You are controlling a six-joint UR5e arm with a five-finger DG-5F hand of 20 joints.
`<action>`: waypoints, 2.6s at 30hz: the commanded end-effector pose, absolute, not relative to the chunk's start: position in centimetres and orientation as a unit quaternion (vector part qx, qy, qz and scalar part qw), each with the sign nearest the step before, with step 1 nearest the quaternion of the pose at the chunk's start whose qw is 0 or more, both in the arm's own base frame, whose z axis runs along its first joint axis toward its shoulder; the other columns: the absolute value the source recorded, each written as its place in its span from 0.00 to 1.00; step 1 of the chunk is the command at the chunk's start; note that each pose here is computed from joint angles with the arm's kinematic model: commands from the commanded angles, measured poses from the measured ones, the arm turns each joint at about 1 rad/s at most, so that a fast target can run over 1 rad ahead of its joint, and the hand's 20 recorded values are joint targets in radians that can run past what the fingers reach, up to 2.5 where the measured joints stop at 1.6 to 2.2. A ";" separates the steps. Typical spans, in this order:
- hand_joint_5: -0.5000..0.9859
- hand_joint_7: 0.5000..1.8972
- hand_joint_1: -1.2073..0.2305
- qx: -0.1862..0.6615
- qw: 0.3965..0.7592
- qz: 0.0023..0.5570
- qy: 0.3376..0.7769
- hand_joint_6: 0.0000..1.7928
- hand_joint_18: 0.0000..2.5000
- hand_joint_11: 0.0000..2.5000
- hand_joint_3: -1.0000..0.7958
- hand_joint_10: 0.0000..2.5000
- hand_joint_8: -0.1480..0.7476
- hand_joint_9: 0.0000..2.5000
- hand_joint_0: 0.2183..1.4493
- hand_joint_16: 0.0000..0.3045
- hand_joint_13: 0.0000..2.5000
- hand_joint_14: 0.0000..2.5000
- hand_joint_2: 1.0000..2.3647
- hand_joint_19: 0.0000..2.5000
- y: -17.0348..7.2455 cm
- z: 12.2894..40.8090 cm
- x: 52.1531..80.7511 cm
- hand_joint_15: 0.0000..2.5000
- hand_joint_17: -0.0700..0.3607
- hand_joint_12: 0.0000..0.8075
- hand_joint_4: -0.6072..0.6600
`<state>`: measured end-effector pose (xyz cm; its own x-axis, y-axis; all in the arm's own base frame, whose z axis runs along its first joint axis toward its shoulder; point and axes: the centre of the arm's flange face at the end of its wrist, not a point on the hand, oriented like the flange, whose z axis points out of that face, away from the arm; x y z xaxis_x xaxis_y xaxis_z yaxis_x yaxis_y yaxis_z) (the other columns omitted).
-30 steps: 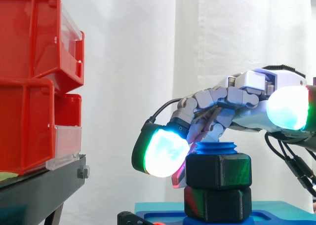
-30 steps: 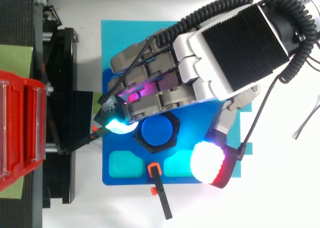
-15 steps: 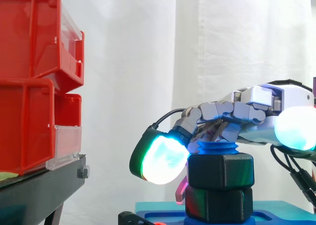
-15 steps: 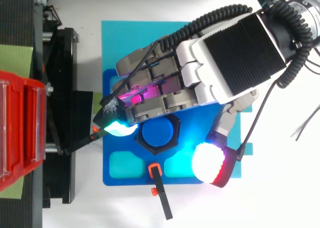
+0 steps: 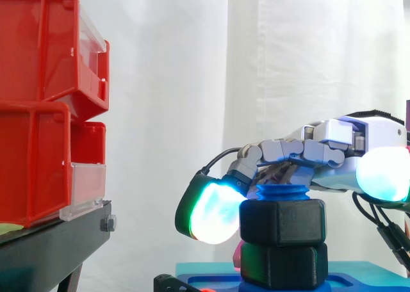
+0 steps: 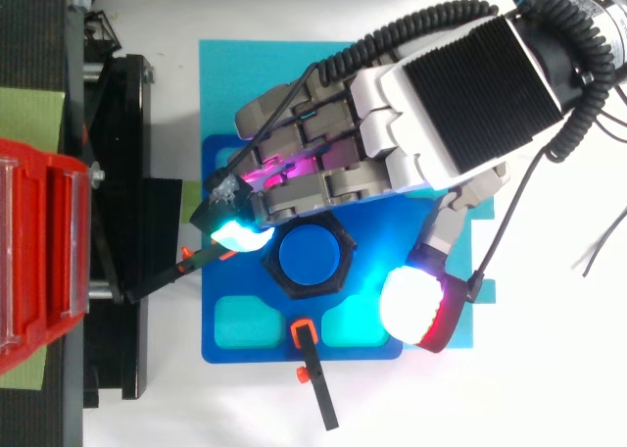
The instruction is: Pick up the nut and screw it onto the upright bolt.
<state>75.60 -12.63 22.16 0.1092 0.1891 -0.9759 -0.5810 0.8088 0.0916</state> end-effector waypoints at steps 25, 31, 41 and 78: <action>0.35 0.61 0.74 -0.163 0.725 0.262 0.616 0.28 0.26 0.02 0.28 0.00 0.50 0.44 0.21 0.10 0.32 0.00 0.00 0.04 -15.2 22.0 74.8 0.00 0.31 0.31 0.66; 0.35 0.61 0.74 -0.164 0.725 0.262 0.616 0.28 0.27 0.03 0.28 0.00 0.50 0.44 0.21 0.09 0.33 0.00 0.00 0.04 -15.2 22.0 74.7 0.00 0.31 0.30 0.65; 0.34 0.57 0.74 -0.164 0.725 0.263 0.615 0.28 0.27 0.02 0.28 0.00 0.50 0.44 0.21 0.09 0.33 0.00 0.00 0.04 -15.2 22.0 74.8 0.00 0.31 0.30 0.66; 0.25 0.15 0.81 -0.232 0.713 0.221 0.624 0.28 0.22 0.00 0.28 0.00 0.48 0.35 0.16 0.13 0.27 0.00 0.00 0.05 -19.6 30.7 73.7 0.00 0.37 0.37 0.65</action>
